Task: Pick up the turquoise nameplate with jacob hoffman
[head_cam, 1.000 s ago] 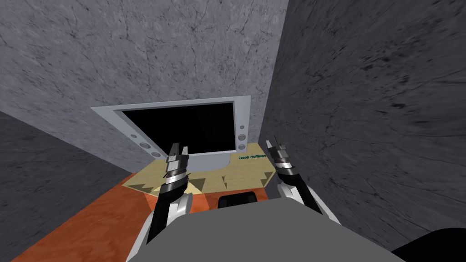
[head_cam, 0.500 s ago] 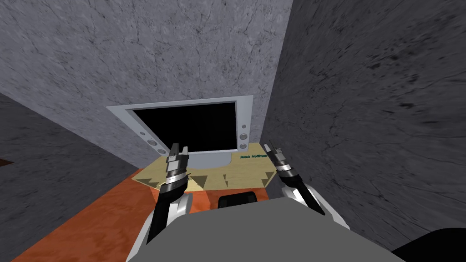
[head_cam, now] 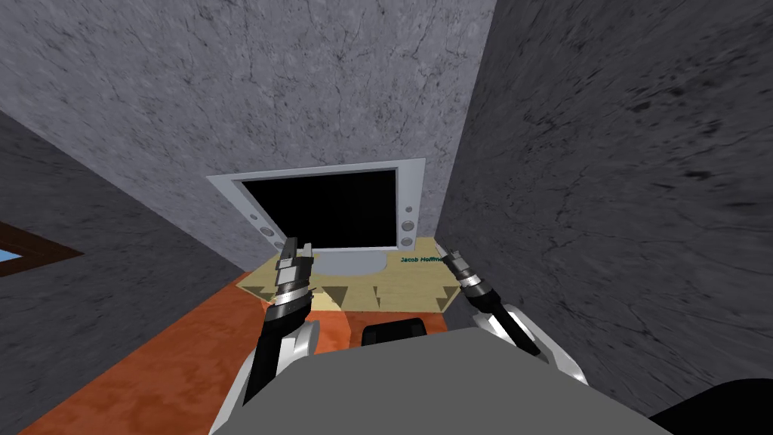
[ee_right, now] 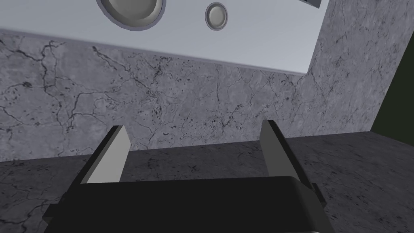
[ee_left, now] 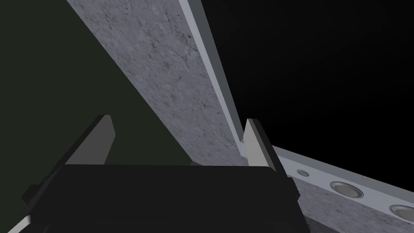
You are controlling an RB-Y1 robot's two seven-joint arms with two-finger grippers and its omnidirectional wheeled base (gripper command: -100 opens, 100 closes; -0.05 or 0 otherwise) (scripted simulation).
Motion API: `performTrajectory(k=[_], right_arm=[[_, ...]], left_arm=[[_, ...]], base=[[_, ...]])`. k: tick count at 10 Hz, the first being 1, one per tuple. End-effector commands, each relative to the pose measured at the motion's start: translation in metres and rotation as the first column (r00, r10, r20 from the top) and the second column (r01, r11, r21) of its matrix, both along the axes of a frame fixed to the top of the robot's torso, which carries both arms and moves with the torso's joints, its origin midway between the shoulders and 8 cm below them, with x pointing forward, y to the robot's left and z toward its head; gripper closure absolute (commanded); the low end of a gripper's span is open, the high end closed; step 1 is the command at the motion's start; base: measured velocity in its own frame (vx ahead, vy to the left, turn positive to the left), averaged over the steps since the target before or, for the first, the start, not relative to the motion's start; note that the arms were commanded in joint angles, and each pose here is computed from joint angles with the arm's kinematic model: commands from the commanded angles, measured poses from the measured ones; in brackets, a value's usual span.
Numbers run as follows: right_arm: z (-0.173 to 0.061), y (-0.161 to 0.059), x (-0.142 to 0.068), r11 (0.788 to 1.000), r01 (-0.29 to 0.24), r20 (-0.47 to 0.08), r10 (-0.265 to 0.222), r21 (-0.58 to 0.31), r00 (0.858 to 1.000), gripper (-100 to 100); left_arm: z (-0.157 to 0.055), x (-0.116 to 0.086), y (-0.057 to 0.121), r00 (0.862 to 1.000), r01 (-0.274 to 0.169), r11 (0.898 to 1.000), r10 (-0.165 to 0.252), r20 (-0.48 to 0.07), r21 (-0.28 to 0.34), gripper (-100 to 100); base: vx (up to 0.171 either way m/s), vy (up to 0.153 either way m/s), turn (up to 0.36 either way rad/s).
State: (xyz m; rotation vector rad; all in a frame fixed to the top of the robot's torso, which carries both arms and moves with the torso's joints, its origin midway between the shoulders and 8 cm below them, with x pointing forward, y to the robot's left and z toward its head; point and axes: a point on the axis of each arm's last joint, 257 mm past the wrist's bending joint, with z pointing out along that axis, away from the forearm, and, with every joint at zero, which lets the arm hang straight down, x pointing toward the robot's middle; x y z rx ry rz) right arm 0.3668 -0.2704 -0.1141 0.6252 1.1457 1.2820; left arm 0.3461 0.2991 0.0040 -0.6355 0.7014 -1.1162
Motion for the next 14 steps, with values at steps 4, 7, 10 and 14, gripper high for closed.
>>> performTrajectory(k=[4,7,10,14], right_arm=[[-0.051,-0.007,0.001,0.992,-0.050,-0.101,0.038,-0.116,0.994,-100],[-0.091,-0.011,-0.002,0.969,-0.111,-0.180,0.071,-0.222,0.981,-100],[-0.125,-0.022,-0.007,0.952,-0.137,-0.248,0.067,-0.275,0.966,-100],[-0.175,-0.037,-0.019,0.904,-0.208,-0.349,0.071,-0.373,0.934,-100]], left_arm=[[0.000,0.000,0.000,1.000,0.000,1.000,0.000,0.000,0.000,0],[0.000,0.000,0.000,1.000,0.000,1.000,0.000,0.000,0.000,0],[0.000,0.000,0.000,1.000,0.000,1.000,0.000,0.000,0.000,0],[0.000,0.000,0.000,1.000,0.000,1.000,0.000,0.000,0.000,0]], base=[[-0.023,0.003,0.142],[-0.014,0.004,0.198],[-0.002,-0.001,0.165],[0.000,-0.001,0.205]])
